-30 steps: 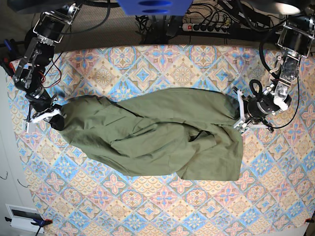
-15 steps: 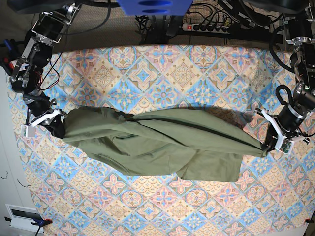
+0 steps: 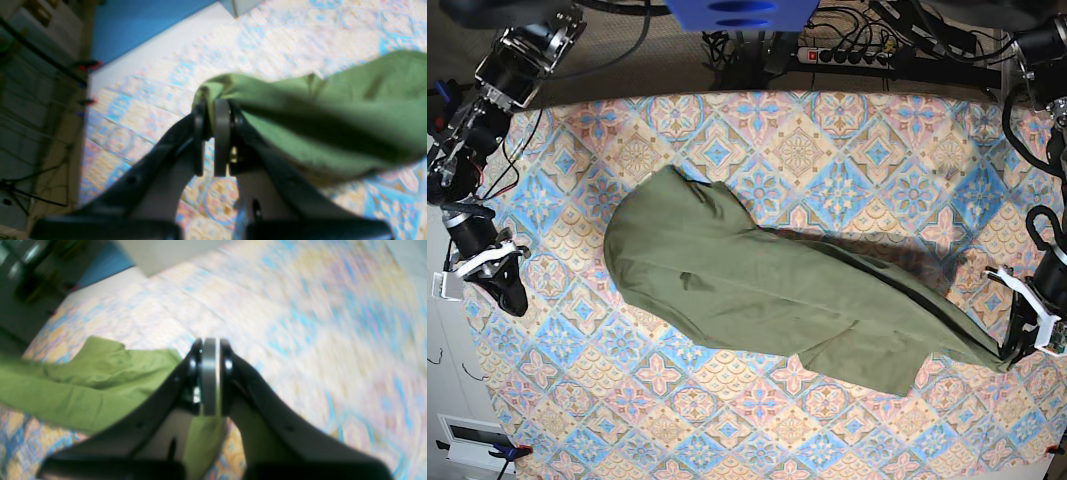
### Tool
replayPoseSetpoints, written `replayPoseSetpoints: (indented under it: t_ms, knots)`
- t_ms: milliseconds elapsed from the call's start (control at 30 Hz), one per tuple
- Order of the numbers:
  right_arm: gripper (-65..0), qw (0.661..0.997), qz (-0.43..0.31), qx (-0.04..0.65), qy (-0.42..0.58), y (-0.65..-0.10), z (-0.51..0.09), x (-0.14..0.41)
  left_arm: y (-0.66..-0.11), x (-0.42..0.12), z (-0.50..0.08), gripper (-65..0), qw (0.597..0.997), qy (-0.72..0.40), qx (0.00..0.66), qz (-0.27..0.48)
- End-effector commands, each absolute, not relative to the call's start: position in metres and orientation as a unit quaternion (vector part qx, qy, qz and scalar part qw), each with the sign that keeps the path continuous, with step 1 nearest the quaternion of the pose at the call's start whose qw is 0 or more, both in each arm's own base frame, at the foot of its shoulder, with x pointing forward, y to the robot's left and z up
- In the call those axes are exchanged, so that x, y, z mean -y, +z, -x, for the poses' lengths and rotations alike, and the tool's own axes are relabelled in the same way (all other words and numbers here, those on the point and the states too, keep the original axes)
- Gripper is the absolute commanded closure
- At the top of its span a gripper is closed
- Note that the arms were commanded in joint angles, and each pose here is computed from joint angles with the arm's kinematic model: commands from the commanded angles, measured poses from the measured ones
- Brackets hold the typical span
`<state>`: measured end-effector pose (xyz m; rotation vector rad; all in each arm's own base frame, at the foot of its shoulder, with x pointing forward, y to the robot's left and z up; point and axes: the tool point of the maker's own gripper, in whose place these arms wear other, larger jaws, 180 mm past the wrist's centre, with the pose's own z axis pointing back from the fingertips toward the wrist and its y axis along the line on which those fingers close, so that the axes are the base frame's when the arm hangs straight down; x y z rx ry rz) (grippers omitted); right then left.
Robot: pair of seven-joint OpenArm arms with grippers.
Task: Layout the t-shirt on the table in an organized manner, then fold the t-shirt properly
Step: 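Stretch the t-shirt lengthwise with both grippers and lay it down, then grasp the t-shirt collar end with the right gripper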
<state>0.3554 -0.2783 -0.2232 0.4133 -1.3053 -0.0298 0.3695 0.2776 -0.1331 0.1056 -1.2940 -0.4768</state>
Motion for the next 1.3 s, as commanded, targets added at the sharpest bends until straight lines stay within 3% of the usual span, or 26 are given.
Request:
replayPoseSetpoints:
  t_ms: [0,233,367,700,967,1267]
  knots:
    - [-1.5,0.754,-0.182,0.631,-0.001,-0.198,-0.36,0.286,-0.108,-0.274,-0.374,0.0,0.746,-0.229,0.623,-0.057]
    - [-2.0,0.8,-0.182,0.57,0.04,-0.221,-0.355,0.269,-0.125,-0.269,-0.37,0.0,0.76,-0.251,0.597,-0.055]
    - [-7.2,0.844,-0.217,0.488,0.053,-0.28,-0.326,0.234,-0.145,-0.27,-0.362,0.0,0.775,-0.249,0.578,-0.048]
    - [-23.4,0.868,-0.275,0.412,-0.019,-0.351,-0.295,0.206,-0.166,-0.263,-0.345,0.0,0.789,-0.253,0.559,-0.036]
    - [-24.1,0.882,-0.296,0.362,-0.064,-0.391,-0.284,0.209,-0.169,-0.266,-0.338,0.0,0.792,-0.251,0.555,-0.04]
    - [-24.1,0.881,-0.331,0.337,-0.026,-0.404,-0.288,0.165,-0.177,-0.265,-0.331,0.0,0.798,-0.24,0.552,-0.033]
